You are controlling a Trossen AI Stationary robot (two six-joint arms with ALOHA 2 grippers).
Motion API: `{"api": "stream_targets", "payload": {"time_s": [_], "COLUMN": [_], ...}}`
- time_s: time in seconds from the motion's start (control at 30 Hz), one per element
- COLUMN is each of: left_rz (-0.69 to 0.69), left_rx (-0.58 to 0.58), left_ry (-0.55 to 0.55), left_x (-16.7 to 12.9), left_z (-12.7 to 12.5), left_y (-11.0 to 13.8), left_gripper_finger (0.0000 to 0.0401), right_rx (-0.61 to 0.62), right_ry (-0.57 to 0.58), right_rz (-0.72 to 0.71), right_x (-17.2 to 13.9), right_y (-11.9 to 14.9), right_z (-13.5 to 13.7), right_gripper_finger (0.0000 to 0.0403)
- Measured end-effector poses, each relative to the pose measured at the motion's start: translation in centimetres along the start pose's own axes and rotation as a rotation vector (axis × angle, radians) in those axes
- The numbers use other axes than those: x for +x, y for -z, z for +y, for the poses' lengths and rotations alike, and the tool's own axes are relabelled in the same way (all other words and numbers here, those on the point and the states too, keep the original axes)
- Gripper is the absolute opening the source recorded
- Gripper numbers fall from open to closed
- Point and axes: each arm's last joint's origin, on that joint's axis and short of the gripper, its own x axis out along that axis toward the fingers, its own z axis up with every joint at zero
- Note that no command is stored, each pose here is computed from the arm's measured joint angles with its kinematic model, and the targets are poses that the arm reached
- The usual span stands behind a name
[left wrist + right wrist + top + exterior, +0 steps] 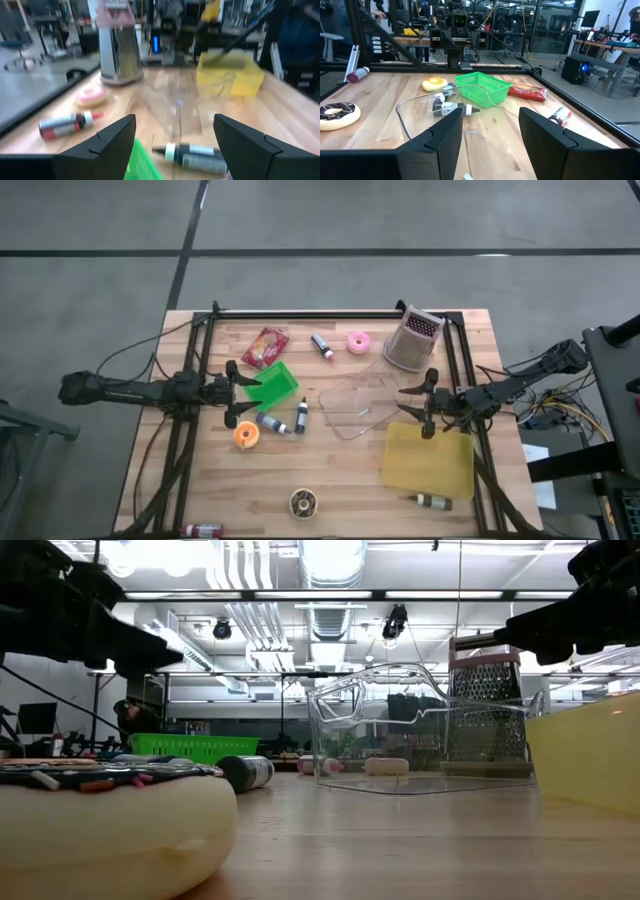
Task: Pick & Place Food Item
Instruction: Put the yellow donut into the green bin
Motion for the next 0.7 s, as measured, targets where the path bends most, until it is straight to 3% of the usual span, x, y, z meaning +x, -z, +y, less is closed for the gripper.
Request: {"api": "stream_targets", "payload": {"time_s": [0.43, 0.7], "left_rz": [0.272, 0.322], "left_rx": [-0.101, -0.105], "left_ry": [0.041, 0.07], "left_x": [-0.5, -0.1], "left_z": [-0.6, -1.1], "left_y": [-1.8, -1.7], "left_gripper_finger": [0.0256, 0.0256], "right_rx": [-0.006, -0.003], "right_ry": [0.0, 0.0], "right_rz": [0.015, 0.015], "right_x": [0.0, 0.0], "right_y": [0.2, 0.2], "right_z": [0.0, 0.0], "right_gripper_finger": [0.0192, 0.0192]}}
